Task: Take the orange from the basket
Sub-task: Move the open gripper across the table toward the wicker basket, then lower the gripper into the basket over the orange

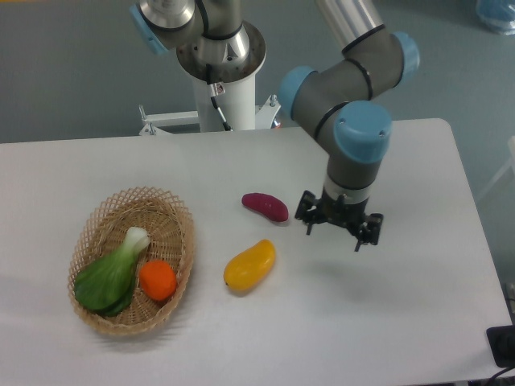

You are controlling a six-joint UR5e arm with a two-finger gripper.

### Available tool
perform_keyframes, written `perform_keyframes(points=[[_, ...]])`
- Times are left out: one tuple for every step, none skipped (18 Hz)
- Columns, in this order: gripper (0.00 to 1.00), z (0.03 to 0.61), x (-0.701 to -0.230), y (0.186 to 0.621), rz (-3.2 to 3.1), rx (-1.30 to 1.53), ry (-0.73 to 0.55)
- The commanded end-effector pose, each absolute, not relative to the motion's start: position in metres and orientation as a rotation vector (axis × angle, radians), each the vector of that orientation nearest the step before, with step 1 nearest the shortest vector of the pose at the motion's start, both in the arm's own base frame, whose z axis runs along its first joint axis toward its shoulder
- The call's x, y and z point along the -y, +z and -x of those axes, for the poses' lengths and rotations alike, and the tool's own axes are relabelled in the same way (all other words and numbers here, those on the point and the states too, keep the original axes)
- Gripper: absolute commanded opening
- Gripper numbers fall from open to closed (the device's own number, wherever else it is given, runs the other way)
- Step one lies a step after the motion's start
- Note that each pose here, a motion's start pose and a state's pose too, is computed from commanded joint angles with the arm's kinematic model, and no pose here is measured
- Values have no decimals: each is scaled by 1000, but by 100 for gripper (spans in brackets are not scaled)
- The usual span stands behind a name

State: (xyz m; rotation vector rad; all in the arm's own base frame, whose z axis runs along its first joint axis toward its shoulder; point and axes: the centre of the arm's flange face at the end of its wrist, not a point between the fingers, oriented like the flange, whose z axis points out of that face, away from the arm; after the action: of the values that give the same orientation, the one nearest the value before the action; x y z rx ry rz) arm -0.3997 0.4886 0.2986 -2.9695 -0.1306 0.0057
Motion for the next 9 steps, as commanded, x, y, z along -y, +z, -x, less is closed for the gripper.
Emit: perform_keyframes(points=[[100, 392, -494, 299, 2965, 148, -10], [100, 385, -498, 299, 2969, 172, -32], [100, 374, -505, 298, 2975, 190, -61], [100, 362, -512, 297, 2976, 218, -95], [100, 352, -516, 301, 2973, 245, -103], [100, 336, -526, 303, 2968, 288, -112], [100, 322, -535, 303, 2965, 334, -121], [100, 303, -546, 305, 2957, 382, -129], [100, 288, -556, 303, 2942, 488, -139]])
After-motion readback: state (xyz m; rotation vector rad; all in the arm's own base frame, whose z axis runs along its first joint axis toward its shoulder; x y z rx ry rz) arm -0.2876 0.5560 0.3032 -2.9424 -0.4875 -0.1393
